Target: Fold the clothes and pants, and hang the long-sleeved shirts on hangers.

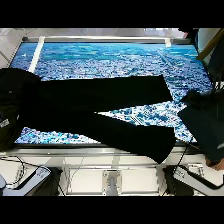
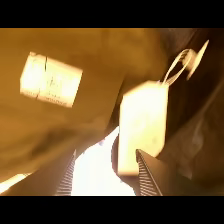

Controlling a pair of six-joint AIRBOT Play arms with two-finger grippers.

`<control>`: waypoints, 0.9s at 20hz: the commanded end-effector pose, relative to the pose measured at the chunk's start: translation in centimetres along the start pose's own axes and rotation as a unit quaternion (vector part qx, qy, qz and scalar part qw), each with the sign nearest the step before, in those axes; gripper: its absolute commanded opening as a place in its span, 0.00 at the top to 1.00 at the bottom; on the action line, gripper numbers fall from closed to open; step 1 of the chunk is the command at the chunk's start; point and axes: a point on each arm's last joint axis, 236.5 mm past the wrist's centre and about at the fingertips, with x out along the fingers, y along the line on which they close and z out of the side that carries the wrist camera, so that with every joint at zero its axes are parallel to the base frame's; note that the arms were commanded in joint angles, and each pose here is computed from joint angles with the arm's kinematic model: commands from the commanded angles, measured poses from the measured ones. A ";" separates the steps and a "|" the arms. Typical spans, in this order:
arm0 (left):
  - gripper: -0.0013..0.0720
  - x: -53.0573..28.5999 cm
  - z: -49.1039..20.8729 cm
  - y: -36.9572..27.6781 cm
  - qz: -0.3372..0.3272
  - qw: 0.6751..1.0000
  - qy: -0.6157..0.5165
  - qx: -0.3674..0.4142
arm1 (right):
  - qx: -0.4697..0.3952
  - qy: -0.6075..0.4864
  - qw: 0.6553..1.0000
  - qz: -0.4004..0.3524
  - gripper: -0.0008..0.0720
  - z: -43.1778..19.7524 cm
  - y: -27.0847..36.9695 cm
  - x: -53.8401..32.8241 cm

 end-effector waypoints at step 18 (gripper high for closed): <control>0.97 2.2 -1.6 -7.8 -0.114 0.982 0.048 0.140 | 0.010 0.109 0.994 0.012 0.48 -11.0 0.5 1.5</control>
